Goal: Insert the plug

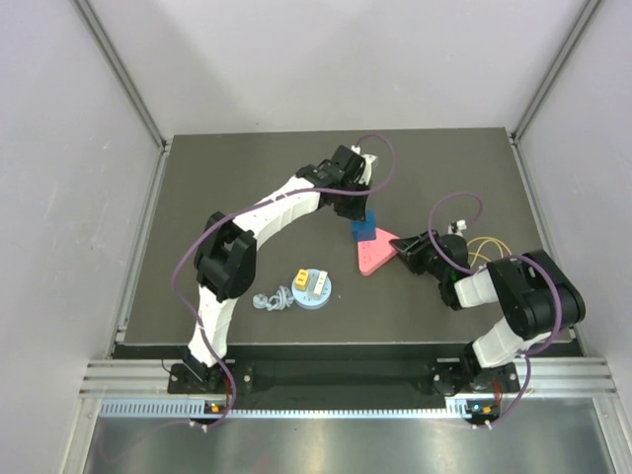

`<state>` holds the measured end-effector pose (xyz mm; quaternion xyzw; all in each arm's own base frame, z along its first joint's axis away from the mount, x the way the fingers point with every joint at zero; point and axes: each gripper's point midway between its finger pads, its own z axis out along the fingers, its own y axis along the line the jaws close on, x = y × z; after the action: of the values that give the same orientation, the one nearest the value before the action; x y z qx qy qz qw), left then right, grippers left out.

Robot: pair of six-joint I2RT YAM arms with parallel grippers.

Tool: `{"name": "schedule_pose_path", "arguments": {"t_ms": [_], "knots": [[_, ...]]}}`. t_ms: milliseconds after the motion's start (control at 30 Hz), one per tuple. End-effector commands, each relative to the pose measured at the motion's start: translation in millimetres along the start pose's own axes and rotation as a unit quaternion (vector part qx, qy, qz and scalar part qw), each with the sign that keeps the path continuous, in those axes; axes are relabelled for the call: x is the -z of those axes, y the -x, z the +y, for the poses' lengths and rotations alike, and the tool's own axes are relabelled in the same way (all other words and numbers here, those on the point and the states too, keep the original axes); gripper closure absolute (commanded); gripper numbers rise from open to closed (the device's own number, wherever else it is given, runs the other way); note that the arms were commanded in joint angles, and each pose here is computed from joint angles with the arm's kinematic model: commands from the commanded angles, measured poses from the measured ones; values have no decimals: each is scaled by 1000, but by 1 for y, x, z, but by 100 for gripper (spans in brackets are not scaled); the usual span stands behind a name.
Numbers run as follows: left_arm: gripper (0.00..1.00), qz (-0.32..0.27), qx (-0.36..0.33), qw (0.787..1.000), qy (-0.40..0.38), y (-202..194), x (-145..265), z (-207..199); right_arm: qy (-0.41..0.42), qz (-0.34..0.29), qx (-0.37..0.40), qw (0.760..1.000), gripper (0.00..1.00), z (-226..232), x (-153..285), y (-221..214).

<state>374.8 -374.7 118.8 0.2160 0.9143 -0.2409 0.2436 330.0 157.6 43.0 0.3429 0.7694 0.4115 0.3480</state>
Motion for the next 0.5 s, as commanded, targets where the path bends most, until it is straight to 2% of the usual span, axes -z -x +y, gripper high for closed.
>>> {"name": "schedule_pose_path", "arguments": {"t_ms": [0,267,333,367,433,467], "knots": [[100,24,-8,999,22,-10,-14,10,-13,0,20,1000,100,-4,0,0],[100,-26,-22,996,84,27,33,20,-11,-4,2,1000,100,-1,-8,3],[100,-53,-19,995,88,40,55,18,-4,-5,-1,1000,97,6,-12,6],[100,-64,-18,993,102,44,62,23,-6,-5,-3,1000,93,6,-14,7],[93,-95,-18,989,112,55,87,22,-6,-10,8,1000,89,12,-19,12],[85,-101,-20,988,112,53,90,23,-17,-8,13,1000,86,10,-21,12]]}}
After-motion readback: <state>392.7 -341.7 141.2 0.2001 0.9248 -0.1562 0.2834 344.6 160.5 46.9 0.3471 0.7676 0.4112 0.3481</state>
